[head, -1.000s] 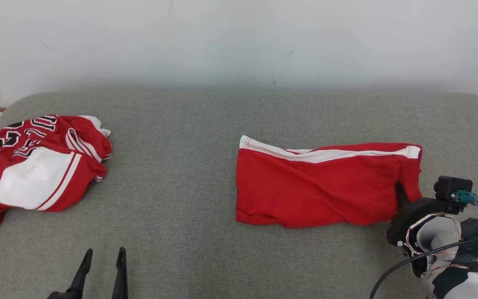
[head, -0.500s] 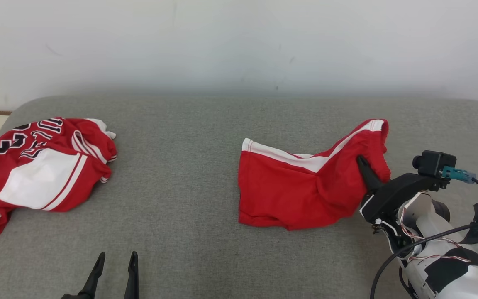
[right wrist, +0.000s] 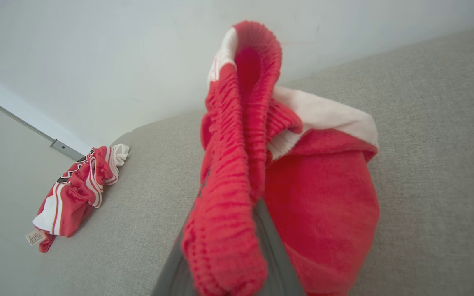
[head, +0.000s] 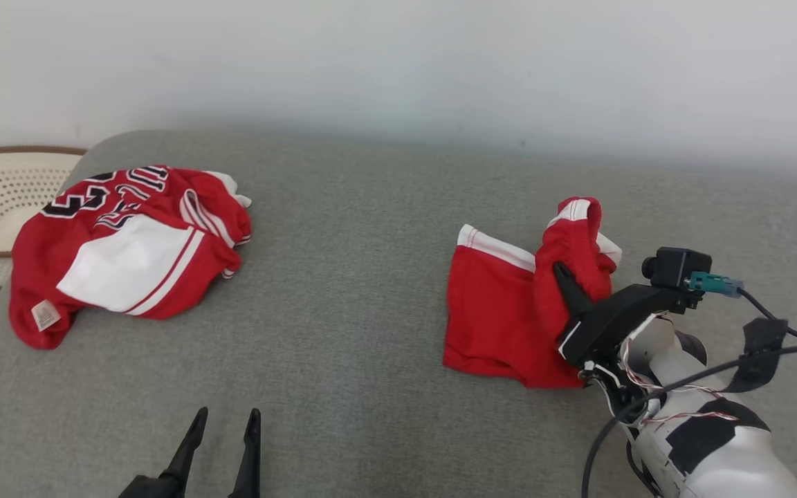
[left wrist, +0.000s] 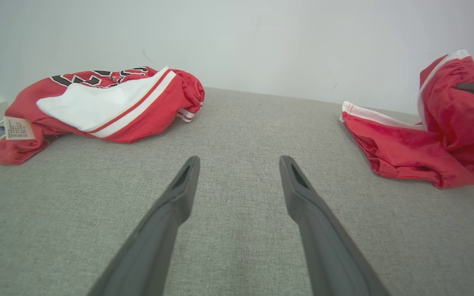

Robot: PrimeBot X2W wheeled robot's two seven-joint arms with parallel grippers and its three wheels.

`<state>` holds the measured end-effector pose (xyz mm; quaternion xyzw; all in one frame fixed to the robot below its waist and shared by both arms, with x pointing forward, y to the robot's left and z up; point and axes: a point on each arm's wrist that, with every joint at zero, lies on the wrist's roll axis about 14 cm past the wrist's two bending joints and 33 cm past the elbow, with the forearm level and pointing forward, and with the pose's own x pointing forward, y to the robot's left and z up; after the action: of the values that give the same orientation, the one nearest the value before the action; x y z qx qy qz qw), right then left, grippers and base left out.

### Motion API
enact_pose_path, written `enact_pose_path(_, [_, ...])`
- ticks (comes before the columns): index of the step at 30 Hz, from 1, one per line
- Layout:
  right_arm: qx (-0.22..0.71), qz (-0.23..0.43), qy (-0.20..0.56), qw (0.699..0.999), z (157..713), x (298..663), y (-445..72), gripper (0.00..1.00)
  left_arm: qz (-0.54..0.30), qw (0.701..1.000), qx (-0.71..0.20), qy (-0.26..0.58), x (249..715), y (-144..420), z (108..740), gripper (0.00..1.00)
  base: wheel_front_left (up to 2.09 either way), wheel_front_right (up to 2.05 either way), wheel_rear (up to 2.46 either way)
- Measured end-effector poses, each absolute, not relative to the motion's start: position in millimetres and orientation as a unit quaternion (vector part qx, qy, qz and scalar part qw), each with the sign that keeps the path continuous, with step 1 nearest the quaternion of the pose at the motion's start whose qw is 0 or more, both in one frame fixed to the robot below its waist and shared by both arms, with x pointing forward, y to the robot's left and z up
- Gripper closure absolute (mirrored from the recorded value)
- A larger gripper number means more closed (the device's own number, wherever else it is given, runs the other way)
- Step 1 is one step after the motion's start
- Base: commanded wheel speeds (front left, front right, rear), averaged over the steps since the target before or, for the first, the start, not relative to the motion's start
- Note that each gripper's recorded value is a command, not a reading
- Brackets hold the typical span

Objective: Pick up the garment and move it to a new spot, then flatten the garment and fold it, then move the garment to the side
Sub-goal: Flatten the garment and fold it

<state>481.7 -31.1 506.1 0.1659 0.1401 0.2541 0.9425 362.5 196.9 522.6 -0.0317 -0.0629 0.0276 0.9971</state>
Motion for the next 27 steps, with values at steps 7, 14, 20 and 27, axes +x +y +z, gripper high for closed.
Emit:
enact_pose_path(7, [0.154,0.245,0.175,0.941,483,497,-15,1.0,0.043,0.997,-0.031,-0.057,358,205,519,0.0,0.0,0.0,0.0])
enact_pose_path(14, [0.143,0.253,0.18,0.94,472,504,1,1.0,0.059,0.997,-0.031,-0.048,353,214,514,0.0,0.0,0.0,0.0])
enact_pose_path(20, [0.129,0.259,0.188,0.939,463,506,8,0.0,0.069,0.996,-0.032,-0.041,351,219,510,0.0,0.0,0.0,0.0])
enact_pose_path(27, [0.126,0.264,0.146,0.945,480,508,5,0.0,0.078,0.995,-0.034,-0.046,351,224,513,0.0,0.0,0.0,0.0])
